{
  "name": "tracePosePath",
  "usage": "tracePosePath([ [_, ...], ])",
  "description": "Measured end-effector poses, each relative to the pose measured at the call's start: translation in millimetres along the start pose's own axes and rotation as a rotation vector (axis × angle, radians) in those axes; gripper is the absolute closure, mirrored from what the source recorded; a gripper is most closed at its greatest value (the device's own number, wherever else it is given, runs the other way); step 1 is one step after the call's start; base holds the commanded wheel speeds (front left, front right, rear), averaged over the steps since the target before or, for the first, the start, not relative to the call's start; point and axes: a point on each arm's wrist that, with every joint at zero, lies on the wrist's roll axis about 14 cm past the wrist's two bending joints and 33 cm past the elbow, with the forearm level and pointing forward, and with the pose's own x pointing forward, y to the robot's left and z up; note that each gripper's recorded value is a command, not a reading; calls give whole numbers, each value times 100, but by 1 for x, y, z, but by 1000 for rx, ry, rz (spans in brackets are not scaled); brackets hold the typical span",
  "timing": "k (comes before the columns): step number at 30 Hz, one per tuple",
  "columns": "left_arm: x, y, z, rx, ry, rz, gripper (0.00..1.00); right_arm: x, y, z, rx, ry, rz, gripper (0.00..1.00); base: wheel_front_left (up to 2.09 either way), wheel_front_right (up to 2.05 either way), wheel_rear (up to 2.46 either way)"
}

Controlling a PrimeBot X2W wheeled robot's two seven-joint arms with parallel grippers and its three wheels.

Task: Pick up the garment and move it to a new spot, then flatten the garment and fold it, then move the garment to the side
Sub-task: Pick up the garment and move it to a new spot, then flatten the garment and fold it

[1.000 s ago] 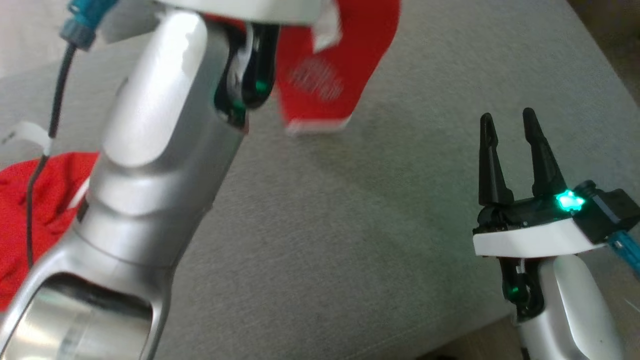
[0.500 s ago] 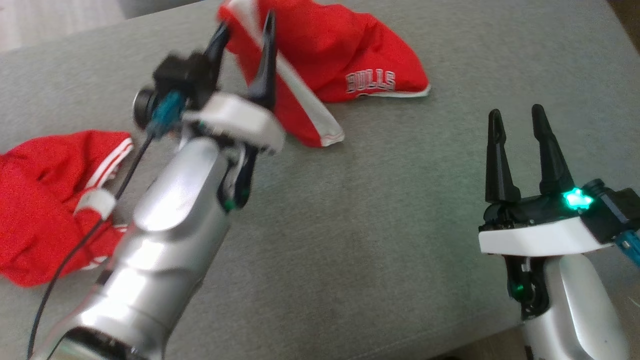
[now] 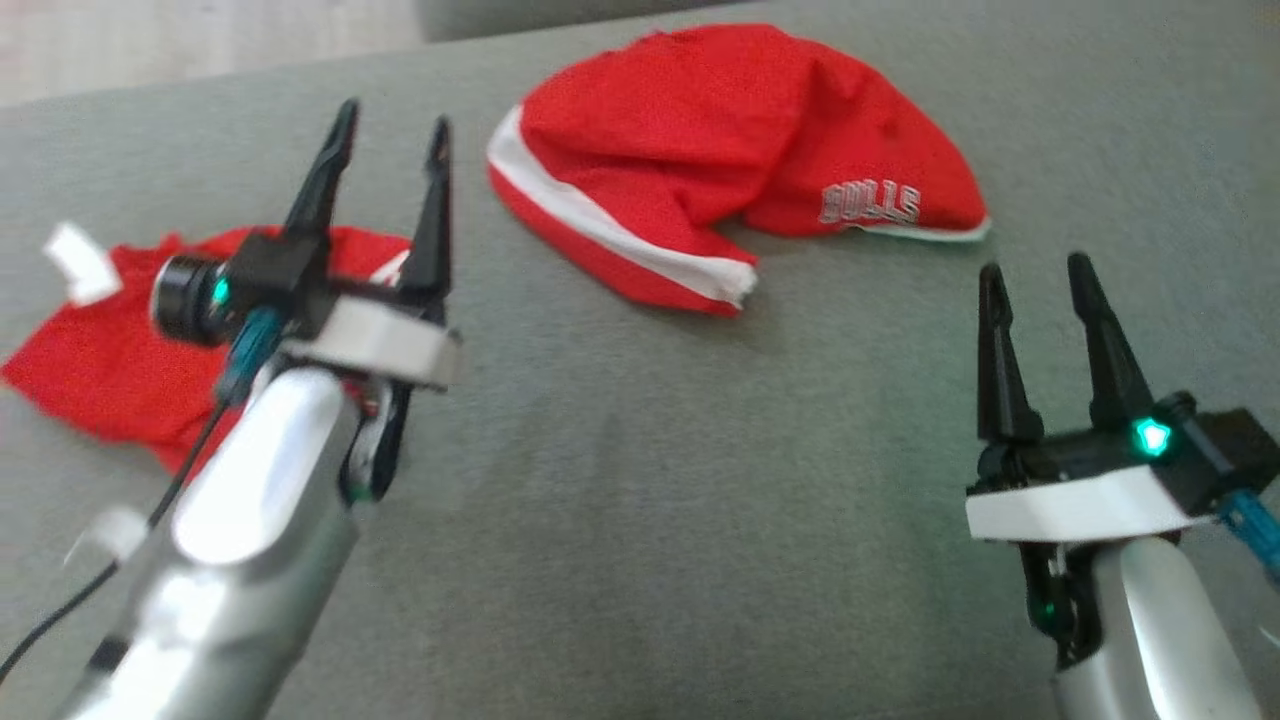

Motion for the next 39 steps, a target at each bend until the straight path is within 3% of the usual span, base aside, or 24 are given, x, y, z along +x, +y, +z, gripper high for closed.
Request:
tracePosePath([
  [6, -69, 24, -4, 66, 14, 93, 0, -4, 17, -4, 4, 14, 45, 0, 0, 0, 0],
  [13, -130, 25, -28, 46, 85, 188, 0, -9, 30, -10, 6, 35, 82, 0, 0, 0, 0],
  [24, -137, 31, -25, 16, 64, 247, 0, 4, 58, -27, -42, 75, 177, 0, 0, 0, 0],
  [32, -142, 45, -23, 21, 58, 298, 0, 25, 104, -76, -131, 214, 339, 0, 0, 0, 0],
  [39, -150, 58, -23, 13, 58, 349, 0, 47, 115, -111, -194, 331, 381, 0, 0, 0, 0],
])
